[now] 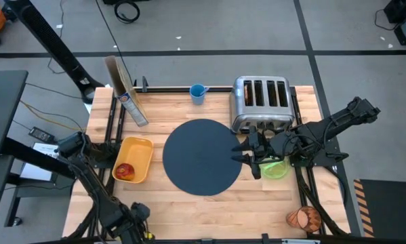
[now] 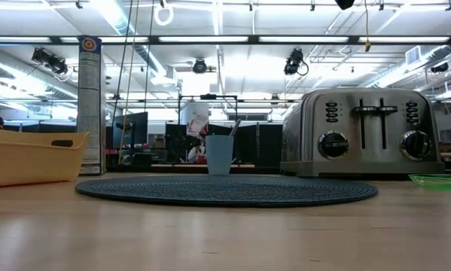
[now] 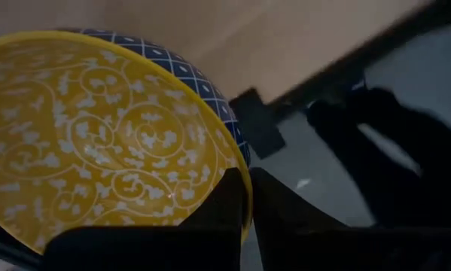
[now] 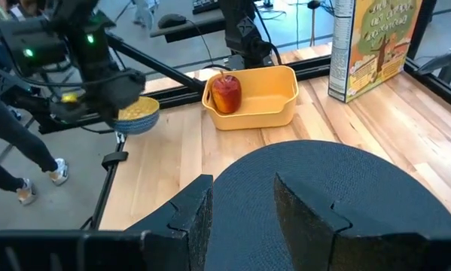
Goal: Arrange a breakfast setting
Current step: Put the bowl on top of the mat
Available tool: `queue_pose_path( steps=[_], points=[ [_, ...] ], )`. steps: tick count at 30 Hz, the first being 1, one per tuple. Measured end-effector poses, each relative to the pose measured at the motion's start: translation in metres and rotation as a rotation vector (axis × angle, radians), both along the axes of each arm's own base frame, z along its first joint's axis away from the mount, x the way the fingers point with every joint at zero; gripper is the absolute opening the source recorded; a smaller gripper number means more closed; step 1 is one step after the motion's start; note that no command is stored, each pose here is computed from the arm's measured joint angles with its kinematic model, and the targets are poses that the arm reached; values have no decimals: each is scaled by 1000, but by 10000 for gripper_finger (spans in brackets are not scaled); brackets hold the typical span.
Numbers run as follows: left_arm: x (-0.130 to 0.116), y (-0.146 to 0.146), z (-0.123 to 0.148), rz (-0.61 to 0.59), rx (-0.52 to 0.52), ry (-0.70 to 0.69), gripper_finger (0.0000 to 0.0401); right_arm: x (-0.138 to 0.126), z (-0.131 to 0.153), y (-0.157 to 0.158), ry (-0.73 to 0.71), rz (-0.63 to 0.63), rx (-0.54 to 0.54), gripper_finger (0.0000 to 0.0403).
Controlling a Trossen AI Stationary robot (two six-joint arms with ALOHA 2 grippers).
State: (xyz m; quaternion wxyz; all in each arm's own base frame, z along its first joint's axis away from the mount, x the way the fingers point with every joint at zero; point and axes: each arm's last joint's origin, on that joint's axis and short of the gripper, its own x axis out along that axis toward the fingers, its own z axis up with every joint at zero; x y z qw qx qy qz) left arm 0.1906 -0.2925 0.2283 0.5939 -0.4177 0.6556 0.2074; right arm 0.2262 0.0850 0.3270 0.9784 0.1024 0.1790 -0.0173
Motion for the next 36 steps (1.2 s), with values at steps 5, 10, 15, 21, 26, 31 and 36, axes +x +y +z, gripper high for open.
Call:
queue_pose_path(
  steps=[5,10,15,21,26,31,36],
  points=[
    [11,15,12,-271,104,-69,19,0,0,0,0,3,-12,149],
    [32,24,14,-581,129,-243,19,0,0,1,0,7,-11,149],
    [54,42,14,-829,198,-341,19,-4,0,10,1,41,10,149],
    [85,77,14,-1114,317,-420,19,-14,-4,28,49,73,120,149],
    [115,123,14,-1259,404,-435,19,-23,-15,47,151,69,245,149],
    [137,169,14,-1339,476,-422,19,-24,-31,70,230,62,337,149],
    [157,205,6,-1389,521,-422,19,-22,-46,93,281,29,448,147]
  ],
)
